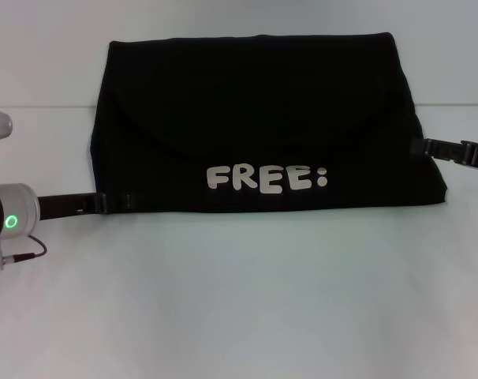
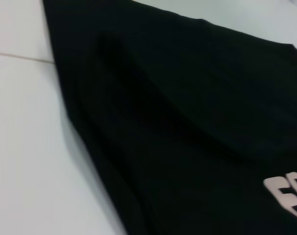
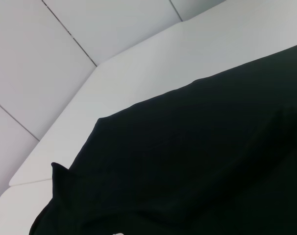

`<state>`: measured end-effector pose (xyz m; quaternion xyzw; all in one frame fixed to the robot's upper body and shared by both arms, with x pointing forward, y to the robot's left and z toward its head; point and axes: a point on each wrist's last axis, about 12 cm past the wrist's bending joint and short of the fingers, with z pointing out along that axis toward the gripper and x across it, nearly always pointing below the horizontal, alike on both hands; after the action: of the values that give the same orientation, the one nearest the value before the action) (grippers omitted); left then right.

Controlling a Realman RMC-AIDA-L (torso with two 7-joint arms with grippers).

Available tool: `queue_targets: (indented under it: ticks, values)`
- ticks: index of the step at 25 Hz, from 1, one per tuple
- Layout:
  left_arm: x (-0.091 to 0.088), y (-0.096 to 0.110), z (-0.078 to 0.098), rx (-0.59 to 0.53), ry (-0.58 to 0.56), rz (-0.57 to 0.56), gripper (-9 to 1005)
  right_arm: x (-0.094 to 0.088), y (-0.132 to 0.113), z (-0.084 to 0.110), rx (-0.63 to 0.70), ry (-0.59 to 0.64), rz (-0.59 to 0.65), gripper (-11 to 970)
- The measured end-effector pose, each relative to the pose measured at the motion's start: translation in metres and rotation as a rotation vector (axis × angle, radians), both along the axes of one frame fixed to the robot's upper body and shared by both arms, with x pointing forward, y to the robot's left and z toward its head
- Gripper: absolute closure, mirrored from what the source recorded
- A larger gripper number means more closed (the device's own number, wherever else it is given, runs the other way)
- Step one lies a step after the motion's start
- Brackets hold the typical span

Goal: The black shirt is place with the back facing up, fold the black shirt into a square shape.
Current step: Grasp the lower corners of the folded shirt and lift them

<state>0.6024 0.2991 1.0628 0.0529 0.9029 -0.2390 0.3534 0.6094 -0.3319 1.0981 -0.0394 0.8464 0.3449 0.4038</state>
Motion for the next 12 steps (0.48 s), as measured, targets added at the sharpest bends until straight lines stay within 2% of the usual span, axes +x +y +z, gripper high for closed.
queue_targets:
  ticks: [12]
  values:
    - [0.0025, 0.0043, -0.0014, 0.056, 0.003, 0.008, 542, 0.0000, -0.0003, 0.0007, 0.002, -0.001, 0.002, 190]
